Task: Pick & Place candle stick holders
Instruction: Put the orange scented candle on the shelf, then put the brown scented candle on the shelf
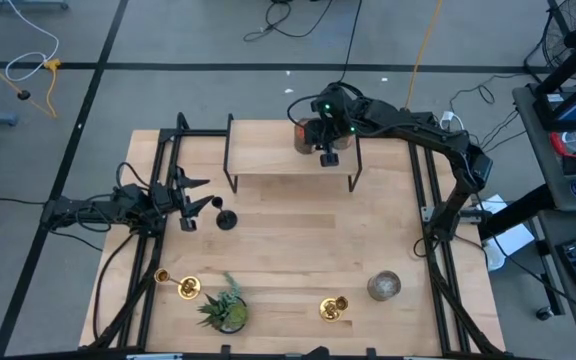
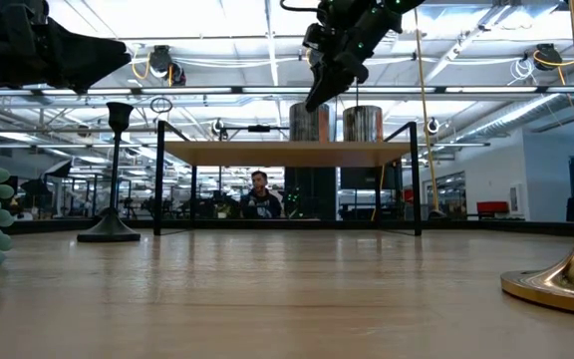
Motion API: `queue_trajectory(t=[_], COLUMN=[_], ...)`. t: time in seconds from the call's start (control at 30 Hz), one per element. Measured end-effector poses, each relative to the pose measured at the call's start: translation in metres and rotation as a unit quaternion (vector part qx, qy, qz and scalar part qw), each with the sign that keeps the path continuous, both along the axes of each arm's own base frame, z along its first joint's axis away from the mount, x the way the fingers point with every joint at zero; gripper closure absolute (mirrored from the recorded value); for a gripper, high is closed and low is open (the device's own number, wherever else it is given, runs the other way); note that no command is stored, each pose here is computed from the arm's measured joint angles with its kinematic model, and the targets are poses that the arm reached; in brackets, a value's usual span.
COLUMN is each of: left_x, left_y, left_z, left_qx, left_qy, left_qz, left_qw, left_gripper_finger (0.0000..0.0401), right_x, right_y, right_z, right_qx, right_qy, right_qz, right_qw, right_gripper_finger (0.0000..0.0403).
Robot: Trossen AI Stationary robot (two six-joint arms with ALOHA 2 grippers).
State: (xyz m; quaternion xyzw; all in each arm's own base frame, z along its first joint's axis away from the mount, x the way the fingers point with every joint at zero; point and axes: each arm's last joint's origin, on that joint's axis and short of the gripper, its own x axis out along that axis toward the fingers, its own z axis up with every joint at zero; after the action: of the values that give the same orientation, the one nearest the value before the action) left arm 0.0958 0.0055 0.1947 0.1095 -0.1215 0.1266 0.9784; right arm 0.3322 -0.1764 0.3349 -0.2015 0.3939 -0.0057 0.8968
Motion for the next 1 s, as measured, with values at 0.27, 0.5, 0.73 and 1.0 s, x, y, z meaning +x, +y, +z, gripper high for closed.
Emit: queue_trajectory(t=[0.27,0.5,0.73,1.0], left_x=[0.000,0.000,0.001,0.001], left_y=[0.000,0.000,0.000,0.000], left_z=[0.000,-0.001,-0.003,-0.003], left_qx=[0.000,0.000,-0.002,-0.011], left_qy=[0.000,0.003,0.015,0.014], left_qz=[0.000,0.000,-0.001,-0.003], left_qw=[1.000,1.000,1.000,1.000], left_gripper_finger=[0.0190,0.0190,0.0190,0.0190], right_x=[0.006,0.007,0.000,-0.013], right_y=[-0.003,0.009,0.027,0.037], right_z=[0.007,0.013,0.027,0.026], right_qx=[-0.022,-0.037,-0.041,-0.033], right_qy=[-0.043,-0.044,-0.042,0.010], right_qz=[0.000,-0.007,-0.117,-0.171], right_qw=[0.999,0.998,0.991,0.985], right_gripper_finger=[0.0286,0.0280,0.0278,0.0254])
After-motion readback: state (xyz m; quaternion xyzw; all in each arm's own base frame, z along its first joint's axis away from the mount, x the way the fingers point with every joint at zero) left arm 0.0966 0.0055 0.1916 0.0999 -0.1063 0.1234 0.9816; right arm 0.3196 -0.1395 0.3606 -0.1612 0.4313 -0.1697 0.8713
